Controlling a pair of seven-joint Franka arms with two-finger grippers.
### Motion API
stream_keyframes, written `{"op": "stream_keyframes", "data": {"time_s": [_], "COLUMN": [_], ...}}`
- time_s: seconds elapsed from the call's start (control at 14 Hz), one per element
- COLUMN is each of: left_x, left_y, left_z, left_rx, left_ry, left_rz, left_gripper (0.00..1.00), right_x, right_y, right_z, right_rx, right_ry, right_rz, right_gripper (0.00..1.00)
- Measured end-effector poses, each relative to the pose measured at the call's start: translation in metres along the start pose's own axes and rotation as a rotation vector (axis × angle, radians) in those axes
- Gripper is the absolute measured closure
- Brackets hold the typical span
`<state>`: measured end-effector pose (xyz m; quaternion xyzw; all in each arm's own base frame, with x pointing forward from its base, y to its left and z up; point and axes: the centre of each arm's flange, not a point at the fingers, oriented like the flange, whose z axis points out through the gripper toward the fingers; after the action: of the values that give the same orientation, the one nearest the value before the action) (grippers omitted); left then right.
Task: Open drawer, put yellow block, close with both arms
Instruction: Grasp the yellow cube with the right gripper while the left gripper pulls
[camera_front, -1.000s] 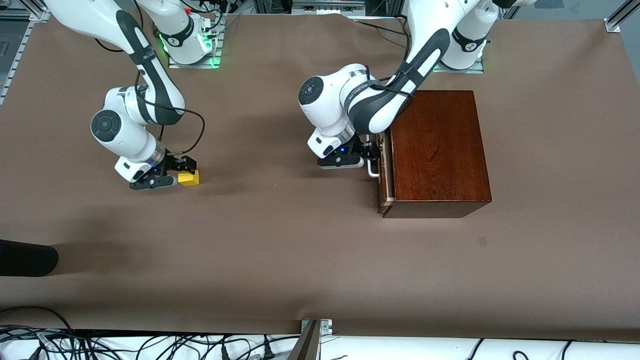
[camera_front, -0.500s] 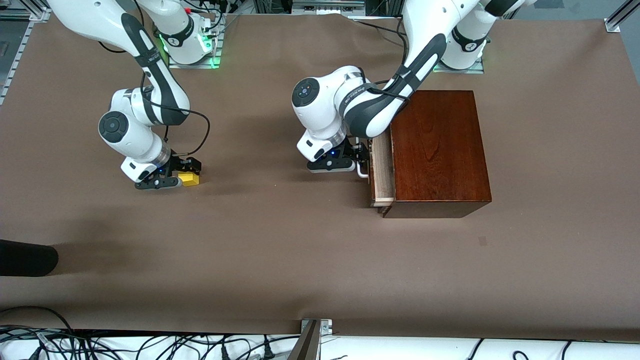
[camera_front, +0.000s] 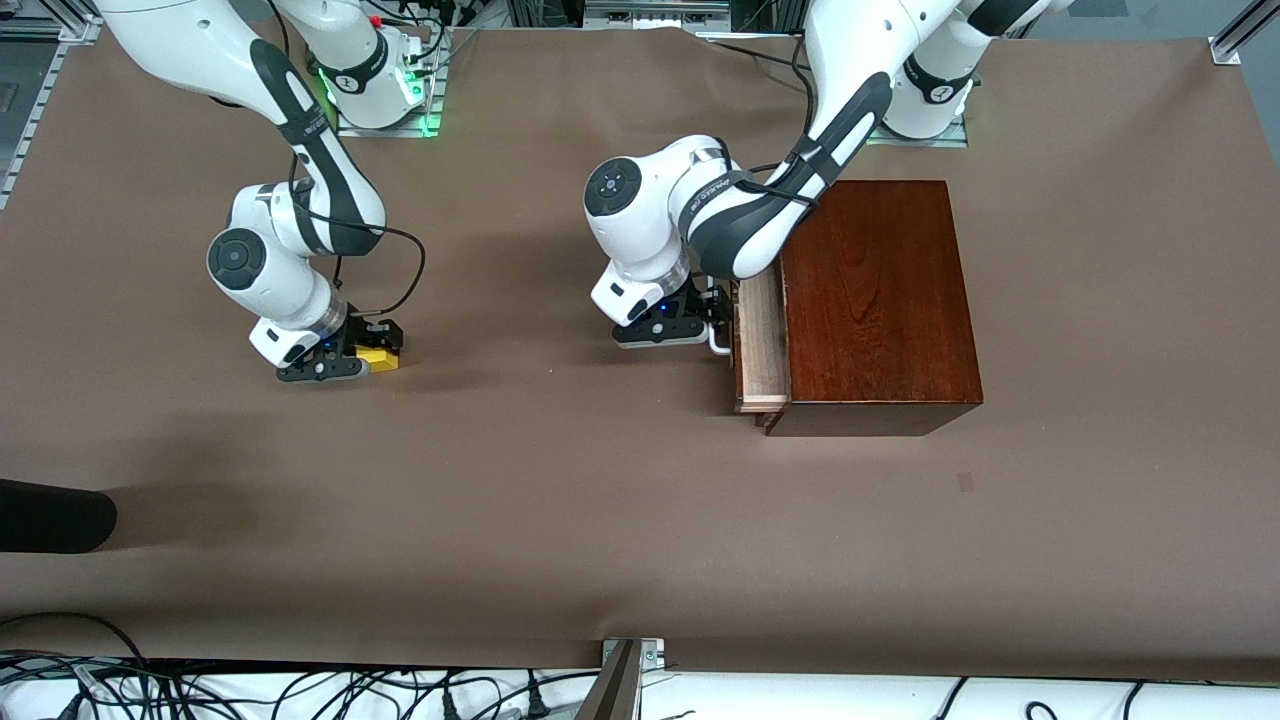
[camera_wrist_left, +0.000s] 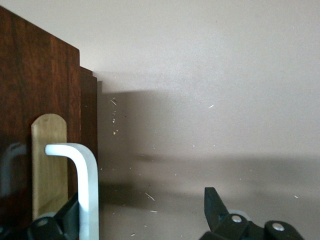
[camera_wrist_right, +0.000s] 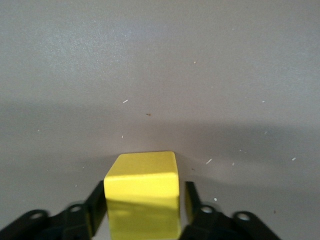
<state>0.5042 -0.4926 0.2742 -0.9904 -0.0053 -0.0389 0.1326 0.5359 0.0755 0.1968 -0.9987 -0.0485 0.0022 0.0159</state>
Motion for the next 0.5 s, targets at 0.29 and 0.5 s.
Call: {"op": "stream_keyframes", "data": {"time_s": [0.29,0.5], "left_x": [0.002,0.01], "left_y": [0.001,0.004], "left_z": [-0.003,-0.02], "left_rx": [-0.014,-0.048], "left_ry": [0.005,0.029], "left_rz": [-0.008,-0.02], "left_gripper": [0.0,0.0], "right_x": [0.001,0.016], "right_y": [0.0,-0.007], "right_z": [-0.001,-0.019], "right_rx": [0.0,0.006], "right_ry": [0.003,0.037], "right_rz": [0.0,-0.013], "right_gripper": [0.44,0.44]}}
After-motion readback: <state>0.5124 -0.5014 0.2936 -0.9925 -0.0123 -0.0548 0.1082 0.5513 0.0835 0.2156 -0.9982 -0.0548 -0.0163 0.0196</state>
